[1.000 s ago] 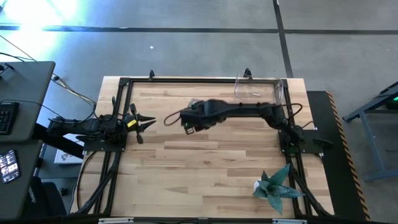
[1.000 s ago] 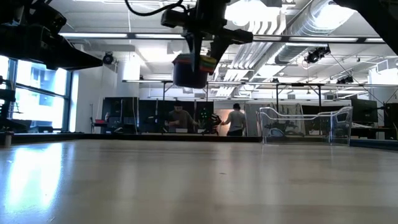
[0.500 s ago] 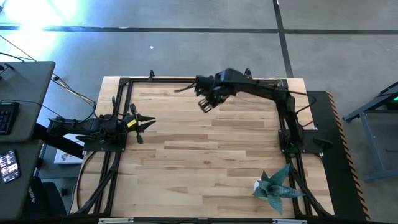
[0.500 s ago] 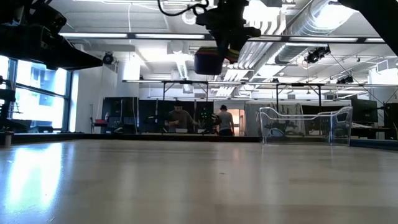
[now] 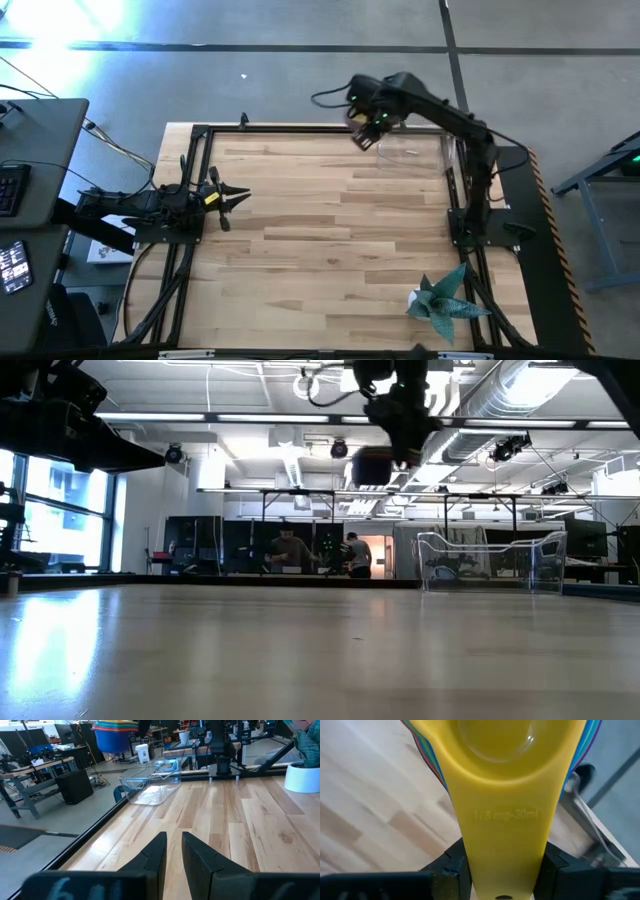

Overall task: Nest measuring cups in basket
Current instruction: Put the stacked measuring cups into the transparent bin

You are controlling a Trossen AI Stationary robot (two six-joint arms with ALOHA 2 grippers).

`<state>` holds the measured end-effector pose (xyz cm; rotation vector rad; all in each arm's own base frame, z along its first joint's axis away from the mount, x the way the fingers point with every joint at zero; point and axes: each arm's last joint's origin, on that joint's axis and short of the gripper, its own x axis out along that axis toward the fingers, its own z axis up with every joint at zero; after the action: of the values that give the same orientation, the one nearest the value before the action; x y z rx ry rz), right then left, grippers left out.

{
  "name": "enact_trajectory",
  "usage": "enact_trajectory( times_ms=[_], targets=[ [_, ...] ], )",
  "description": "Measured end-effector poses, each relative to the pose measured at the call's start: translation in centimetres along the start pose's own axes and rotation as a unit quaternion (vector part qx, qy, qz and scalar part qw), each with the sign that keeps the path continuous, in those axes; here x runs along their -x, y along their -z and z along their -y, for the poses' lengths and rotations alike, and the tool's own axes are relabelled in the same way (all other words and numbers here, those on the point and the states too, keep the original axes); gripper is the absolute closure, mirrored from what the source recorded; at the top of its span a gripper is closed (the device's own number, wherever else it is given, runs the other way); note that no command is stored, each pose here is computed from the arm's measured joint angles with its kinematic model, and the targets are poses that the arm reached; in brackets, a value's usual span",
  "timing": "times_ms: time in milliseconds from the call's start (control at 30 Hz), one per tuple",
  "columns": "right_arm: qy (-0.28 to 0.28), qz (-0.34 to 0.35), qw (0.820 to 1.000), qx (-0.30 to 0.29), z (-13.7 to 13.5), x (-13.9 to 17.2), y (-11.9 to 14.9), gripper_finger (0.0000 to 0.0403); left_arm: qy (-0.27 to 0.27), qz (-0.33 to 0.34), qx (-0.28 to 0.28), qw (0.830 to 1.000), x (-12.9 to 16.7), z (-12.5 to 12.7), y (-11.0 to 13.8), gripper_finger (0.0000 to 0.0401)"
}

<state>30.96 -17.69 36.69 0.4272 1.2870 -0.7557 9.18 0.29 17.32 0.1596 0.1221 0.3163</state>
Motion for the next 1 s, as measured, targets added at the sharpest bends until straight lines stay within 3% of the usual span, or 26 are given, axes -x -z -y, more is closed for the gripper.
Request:
enact_trajectory(
  times_ms=[100,333,533,767,1000],
  targets=[
    [0.002,0.003,1.000,-0.019,2.2,-0.6,1.2,0.0279,0.000,0.000,0.000,1.000,0.0,0.0,0.0,0.0353],
    [-0.056,0.038,0.996,-0.061,6.1,-2.6,5.7,0.0279,0.000,0.000,0.000,1.000,0.0,0.0,0.0,0.0353],
    [-0.067,0.023,0.996,-0.056,8.0,-5.2,9.6,0.0279,0.000,0.000,0.000,1.000,0.0,0.0,0.0,0.0353],
    [-0.058,-0.033,0.997,-0.045,9.8,-8.4,11.7,0.0279,0.000,0.000,0.000,1.000,0.0,0.0,0.0,0.0353],
    [-0.059,-0.045,0.997,-0.036,11.2,-9.7,12.5,0.0279,0.000,0.000,0.000,1.000,0.0,0.0,0.0,0.0353]
  ],
)
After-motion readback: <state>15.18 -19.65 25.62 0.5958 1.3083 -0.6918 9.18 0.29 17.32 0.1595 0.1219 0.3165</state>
